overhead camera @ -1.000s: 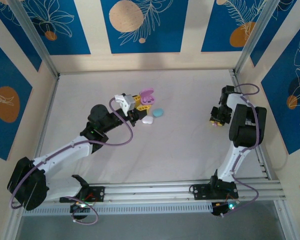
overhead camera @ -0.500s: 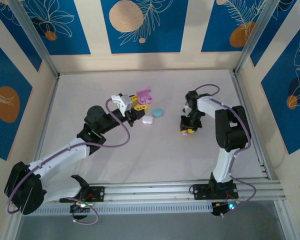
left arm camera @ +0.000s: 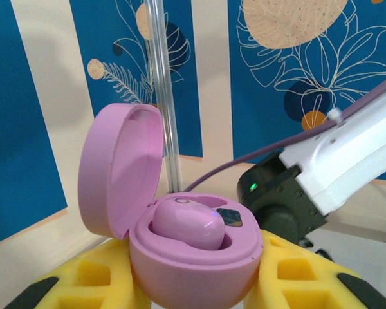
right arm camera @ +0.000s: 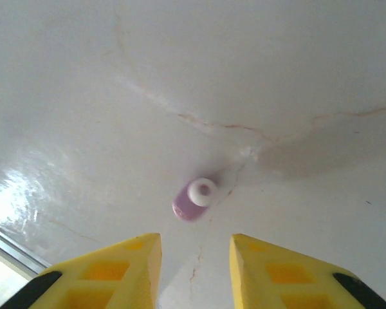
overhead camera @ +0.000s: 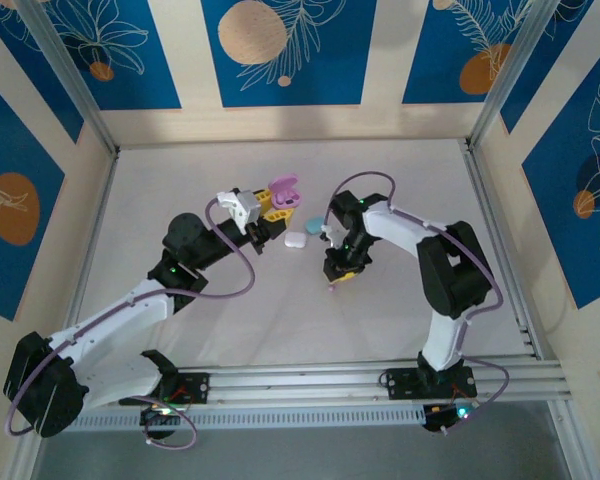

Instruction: Insert wireless bluetooth earbuds into charging case

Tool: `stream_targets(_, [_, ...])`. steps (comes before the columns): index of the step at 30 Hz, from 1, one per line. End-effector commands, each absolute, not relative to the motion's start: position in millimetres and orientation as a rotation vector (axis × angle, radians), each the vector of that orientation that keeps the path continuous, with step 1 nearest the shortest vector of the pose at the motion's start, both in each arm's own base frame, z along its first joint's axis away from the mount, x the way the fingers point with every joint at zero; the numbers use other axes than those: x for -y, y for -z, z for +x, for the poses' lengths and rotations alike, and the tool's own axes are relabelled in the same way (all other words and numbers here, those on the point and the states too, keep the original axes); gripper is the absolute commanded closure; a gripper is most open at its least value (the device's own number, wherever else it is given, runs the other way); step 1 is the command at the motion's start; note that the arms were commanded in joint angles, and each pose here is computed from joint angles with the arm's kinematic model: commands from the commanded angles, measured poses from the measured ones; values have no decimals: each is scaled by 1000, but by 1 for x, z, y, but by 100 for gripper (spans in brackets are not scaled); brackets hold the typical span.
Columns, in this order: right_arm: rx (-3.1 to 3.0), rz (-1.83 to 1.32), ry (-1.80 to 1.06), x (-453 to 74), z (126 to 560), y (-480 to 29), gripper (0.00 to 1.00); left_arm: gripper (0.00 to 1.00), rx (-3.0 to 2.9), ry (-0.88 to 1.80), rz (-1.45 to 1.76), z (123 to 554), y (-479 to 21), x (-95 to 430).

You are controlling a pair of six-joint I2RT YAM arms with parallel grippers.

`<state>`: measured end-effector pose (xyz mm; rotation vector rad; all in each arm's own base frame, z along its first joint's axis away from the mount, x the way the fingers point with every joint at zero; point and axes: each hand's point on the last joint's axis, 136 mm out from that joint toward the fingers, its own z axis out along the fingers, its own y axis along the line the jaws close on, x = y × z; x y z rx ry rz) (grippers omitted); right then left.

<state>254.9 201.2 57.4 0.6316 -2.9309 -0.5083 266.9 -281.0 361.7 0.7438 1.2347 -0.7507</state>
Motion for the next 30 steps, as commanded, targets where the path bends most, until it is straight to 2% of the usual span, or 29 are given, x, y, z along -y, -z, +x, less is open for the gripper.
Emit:
stream_targets(1, [3030,463,533,-187,264,-76,64,71,-1206,740,743,262,-368,280])
stream_targets(5, [3028,323,596,-182,264,-76,60,71,-1202,742,743,262,-369,281])
stream_targets(9, [2982,366,668,-200,257,-73,58,71,-1200,744,740,263,-370,281])
stream_targets(17, [2946,355,572,-219,252,-51,58,71,-1203,740,734,262,-372,279])
stream_targets(30, [2879,545,500,-245,248,-30,60,70,-1208,735,733,264,-371,279])
